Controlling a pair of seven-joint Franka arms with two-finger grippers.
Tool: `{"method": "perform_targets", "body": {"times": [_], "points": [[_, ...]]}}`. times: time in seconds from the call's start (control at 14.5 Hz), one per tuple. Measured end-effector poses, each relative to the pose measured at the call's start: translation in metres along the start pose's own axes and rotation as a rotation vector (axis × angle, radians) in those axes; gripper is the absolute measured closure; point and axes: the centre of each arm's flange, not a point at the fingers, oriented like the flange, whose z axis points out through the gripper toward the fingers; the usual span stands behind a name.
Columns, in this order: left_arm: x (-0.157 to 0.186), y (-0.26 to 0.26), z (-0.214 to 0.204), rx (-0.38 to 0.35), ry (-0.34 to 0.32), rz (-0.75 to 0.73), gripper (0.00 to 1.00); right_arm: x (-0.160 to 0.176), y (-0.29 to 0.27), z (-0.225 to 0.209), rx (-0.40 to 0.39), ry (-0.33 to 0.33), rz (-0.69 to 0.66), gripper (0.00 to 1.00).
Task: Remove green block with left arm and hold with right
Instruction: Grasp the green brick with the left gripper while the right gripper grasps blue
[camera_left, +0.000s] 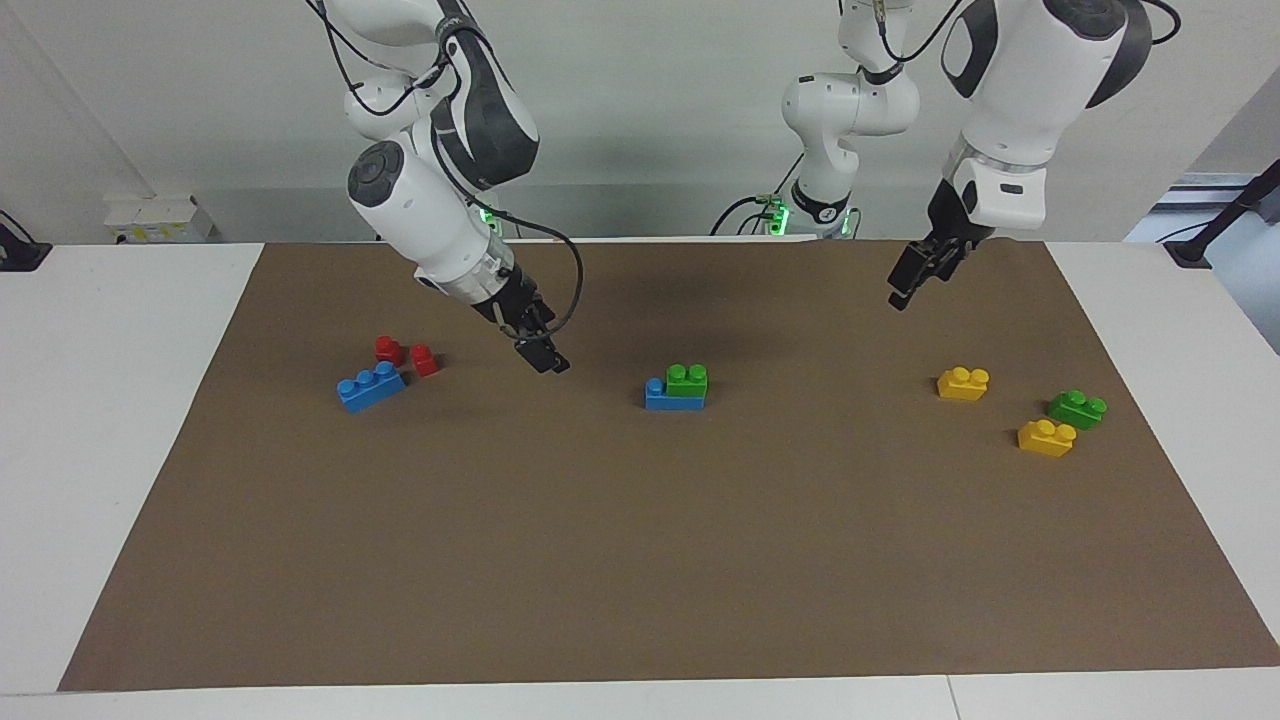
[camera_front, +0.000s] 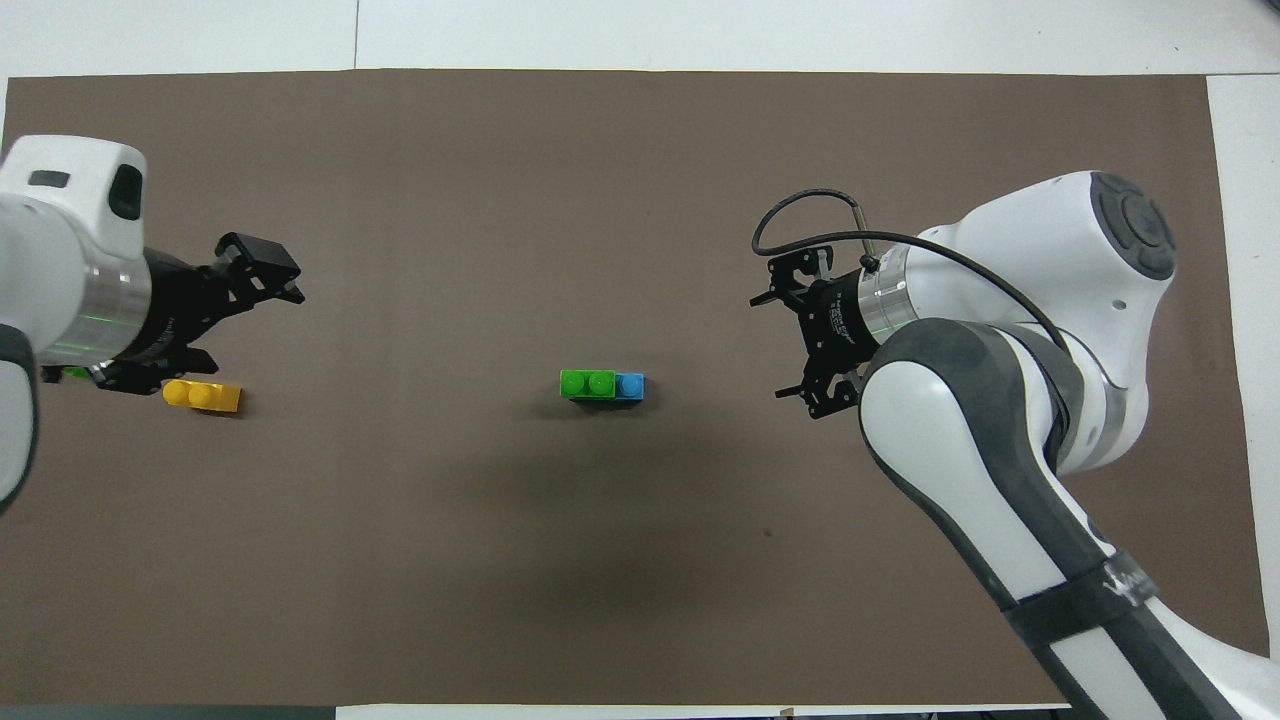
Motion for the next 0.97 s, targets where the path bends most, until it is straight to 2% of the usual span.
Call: {"method": "perform_targets", "body": {"times": [0.14, 0.34, 0.69, 0.97], "points": [[-0.035, 0.018, 0.024, -0.024, 0.0, -0.15, 0.0, -0.013, 0.003, 0.027, 0.018, -0.013, 0.027, 0.0], [-0.075, 0.043, 0.065, -0.025, -0.013, -0.312, 0.0, -0.022, 0.005, 0.069, 0.037, -0.013, 0.039, 0.0], [-0.1, 0.067, 0.121, -0.008, -0.023, -0.524, 0.0, -0.039, 0.013, 0.123, 0.053, -0.003, 0.03, 0.01], [-0.107, 0.075, 0.15, -0.001, -0.026, -0.624, 0.0, -0.039, 0.018, 0.138, 0.061, 0.01, 0.027, 0.0]]}}
